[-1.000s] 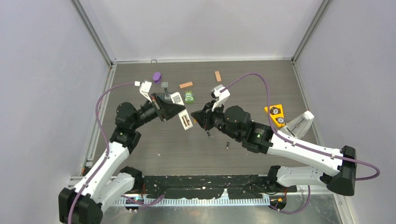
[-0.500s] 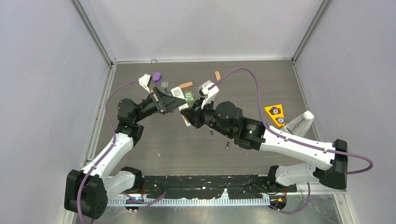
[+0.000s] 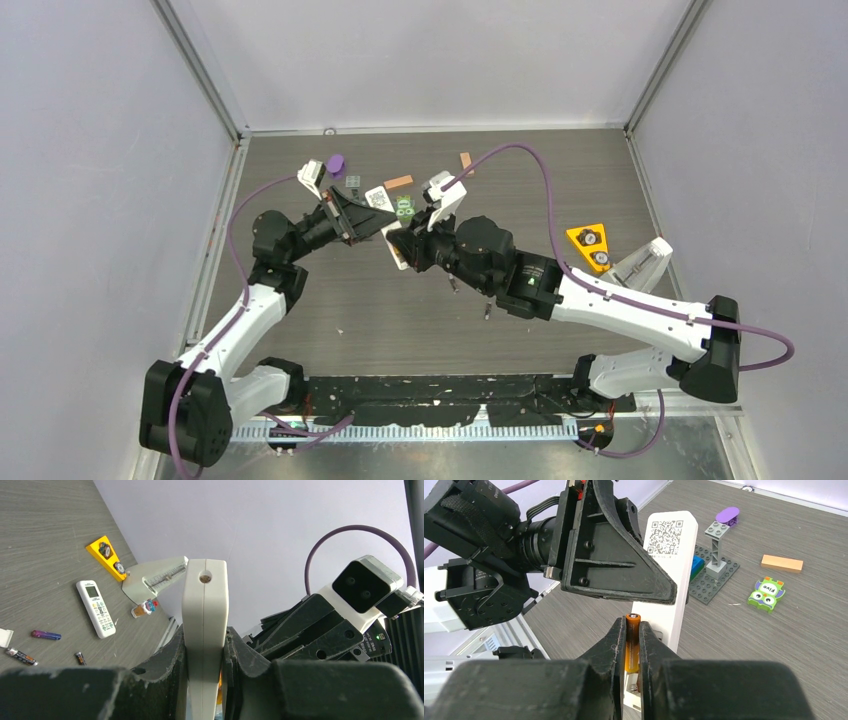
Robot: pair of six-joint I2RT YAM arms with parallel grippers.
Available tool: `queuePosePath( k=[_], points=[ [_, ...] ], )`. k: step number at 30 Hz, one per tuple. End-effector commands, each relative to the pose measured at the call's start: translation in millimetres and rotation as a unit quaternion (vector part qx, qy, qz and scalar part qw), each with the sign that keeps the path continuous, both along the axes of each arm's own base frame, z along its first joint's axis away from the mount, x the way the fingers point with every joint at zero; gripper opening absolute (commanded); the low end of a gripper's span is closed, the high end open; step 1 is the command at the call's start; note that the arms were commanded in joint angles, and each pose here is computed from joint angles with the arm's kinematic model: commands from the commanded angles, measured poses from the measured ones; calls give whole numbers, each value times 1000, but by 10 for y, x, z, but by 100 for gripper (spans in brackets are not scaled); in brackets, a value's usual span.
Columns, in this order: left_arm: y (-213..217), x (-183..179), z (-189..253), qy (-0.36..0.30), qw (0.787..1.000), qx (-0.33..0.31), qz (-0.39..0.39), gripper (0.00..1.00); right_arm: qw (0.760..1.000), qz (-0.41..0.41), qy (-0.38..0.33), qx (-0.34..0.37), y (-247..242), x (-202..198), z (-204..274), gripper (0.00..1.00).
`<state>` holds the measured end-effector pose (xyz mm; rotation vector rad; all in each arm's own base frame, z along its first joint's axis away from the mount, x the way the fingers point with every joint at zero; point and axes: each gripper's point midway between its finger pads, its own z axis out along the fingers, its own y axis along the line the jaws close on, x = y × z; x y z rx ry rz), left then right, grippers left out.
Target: Load the batteries into the remote control
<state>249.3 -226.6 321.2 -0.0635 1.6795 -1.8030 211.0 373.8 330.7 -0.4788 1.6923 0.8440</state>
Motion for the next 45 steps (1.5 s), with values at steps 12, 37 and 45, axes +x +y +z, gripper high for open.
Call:
queuePosePath(
  k=[12, 37, 45],
  points=[
    [49, 13, 156, -12, 999, -31, 13, 0, 1000, -8, 3, -18, 15, 36, -57, 5],
    [79, 87, 136, 10, 998, -51, 31, 0, 1000, -4, 16, -21, 32, 62, -116, 29],
    [71, 107, 65, 16, 998, -43, 32, 0, 1000, -7, 18, -10, 41, 116, -36, 32]
  ],
)
